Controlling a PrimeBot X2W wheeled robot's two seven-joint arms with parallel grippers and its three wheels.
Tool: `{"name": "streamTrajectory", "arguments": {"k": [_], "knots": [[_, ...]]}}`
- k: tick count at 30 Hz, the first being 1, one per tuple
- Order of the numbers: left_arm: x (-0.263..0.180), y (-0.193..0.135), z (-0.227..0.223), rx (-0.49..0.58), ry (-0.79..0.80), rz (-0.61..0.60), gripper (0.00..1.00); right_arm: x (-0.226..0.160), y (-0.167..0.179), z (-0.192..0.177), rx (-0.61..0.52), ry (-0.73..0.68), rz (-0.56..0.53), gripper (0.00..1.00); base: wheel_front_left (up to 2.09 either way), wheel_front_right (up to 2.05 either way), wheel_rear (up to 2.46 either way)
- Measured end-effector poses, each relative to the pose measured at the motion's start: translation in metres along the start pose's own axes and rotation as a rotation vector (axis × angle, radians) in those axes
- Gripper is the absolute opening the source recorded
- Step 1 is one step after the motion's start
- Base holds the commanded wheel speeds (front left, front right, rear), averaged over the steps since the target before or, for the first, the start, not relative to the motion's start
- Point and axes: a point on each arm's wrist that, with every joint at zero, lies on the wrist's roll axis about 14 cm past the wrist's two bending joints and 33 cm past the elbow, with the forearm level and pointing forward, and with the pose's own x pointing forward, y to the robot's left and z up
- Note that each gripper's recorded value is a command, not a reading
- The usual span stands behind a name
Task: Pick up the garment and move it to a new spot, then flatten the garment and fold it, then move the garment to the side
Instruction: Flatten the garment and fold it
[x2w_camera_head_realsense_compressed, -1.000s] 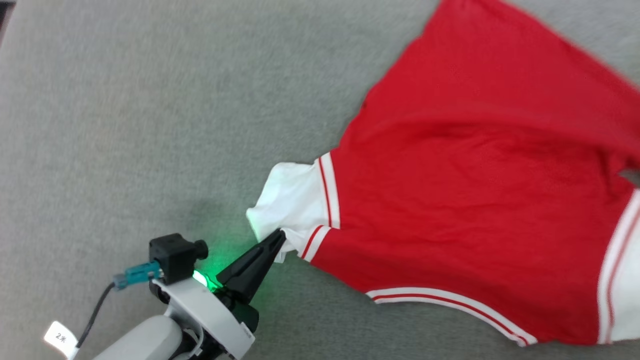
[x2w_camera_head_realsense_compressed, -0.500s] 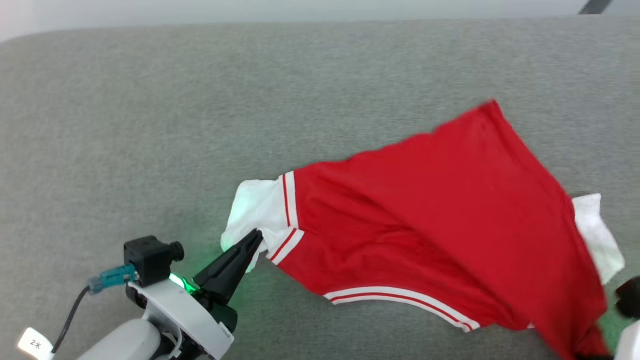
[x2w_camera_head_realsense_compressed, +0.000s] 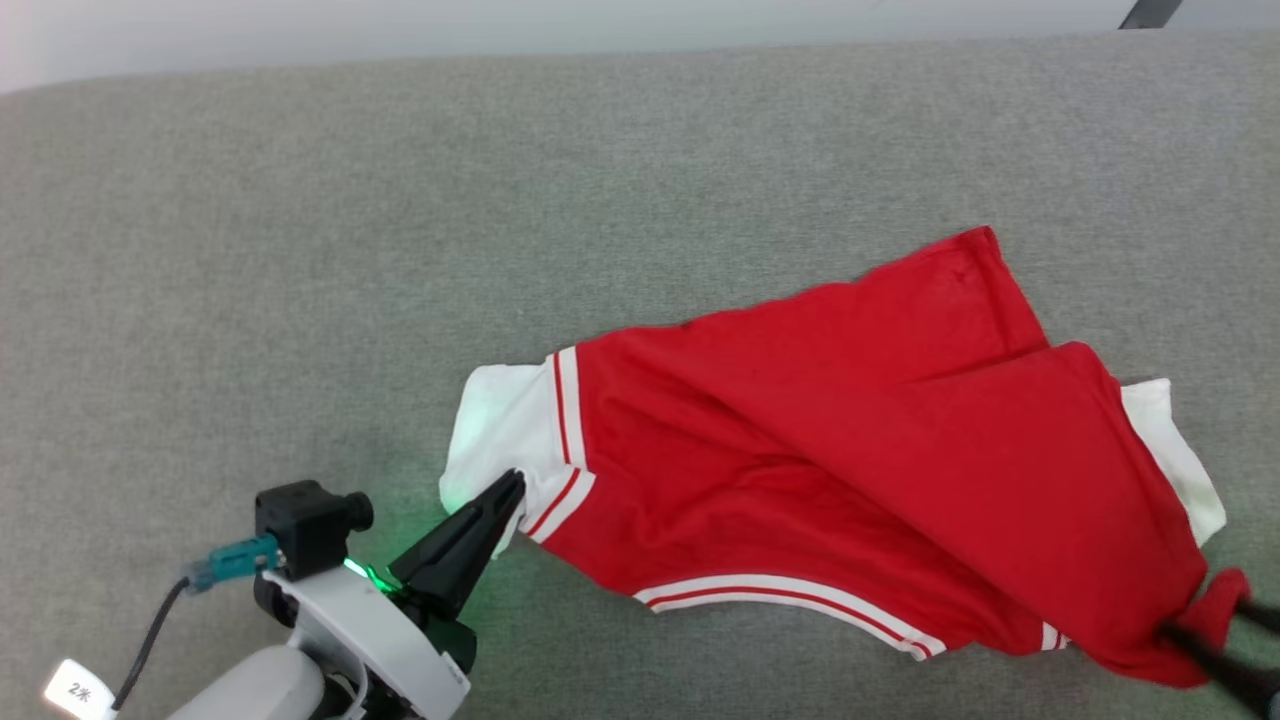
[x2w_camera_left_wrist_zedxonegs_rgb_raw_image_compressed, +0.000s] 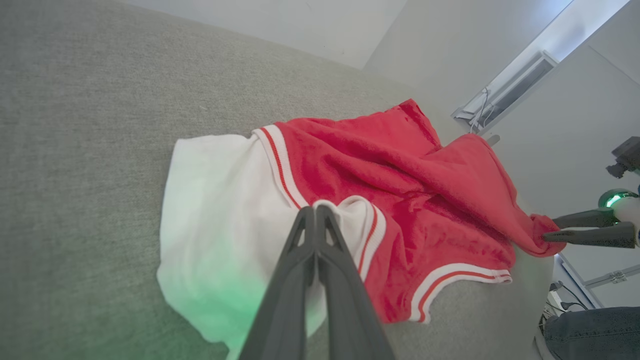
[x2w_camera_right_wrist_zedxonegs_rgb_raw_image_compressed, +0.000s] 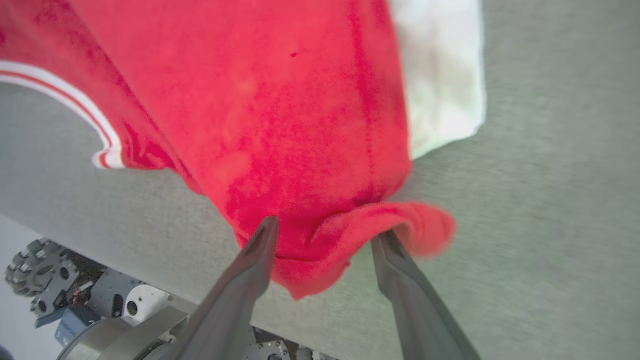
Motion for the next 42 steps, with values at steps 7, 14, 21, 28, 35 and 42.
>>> {"name": "streamTrajectory", "arguments": {"k": [7, 14, 21, 28, 35, 42], "knots": [[-0.003, 0.002, -0.006, -0.015, 0.000, 0.021, 0.00, -0.031, -0.020, 0.063, -0.068, -0.153, -0.067, 1.00, 0.00, 0.00, 0.00], [0.004, 0.005, -0.012, -0.030, 0.003, 0.026, 0.00, -0.013, -0.016, 0.154, -0.193, -0.352, -0.086, 1.00, 0.00, 0.00, 0.00], [0.015, 0.016, -0.020, -0.044, 0.017, 0.042, 0.00, 0.062, -0.008, 0.189, -0.287, -0.273, -0.079, 1.00, 0.00, 0.00, 0.00], [0.019, 0.023, -0.025, -0.055, 0.026, 0.057, 0.00, 0.128, 0.002, 0.175, -0.368, -0.101, -0.035, 1.00, 0.00, 0.00, 0.00], [0.019, 0.030, -0.026, -0.069, 0.024, 0.076, 0.00, 0.148, 0.003, 0.169, -0.374, -0.038, 0.012, 0.00, 0.00, 0.00, 0.00], [0.033, 0.032, 0.005, -0.060, -0.038, 0.059, 0.00, 0.138, 0.001, 0.205, -0.333, -0.229, 0.004, 0.00, 0.00, 0.00, 0.00]]}}
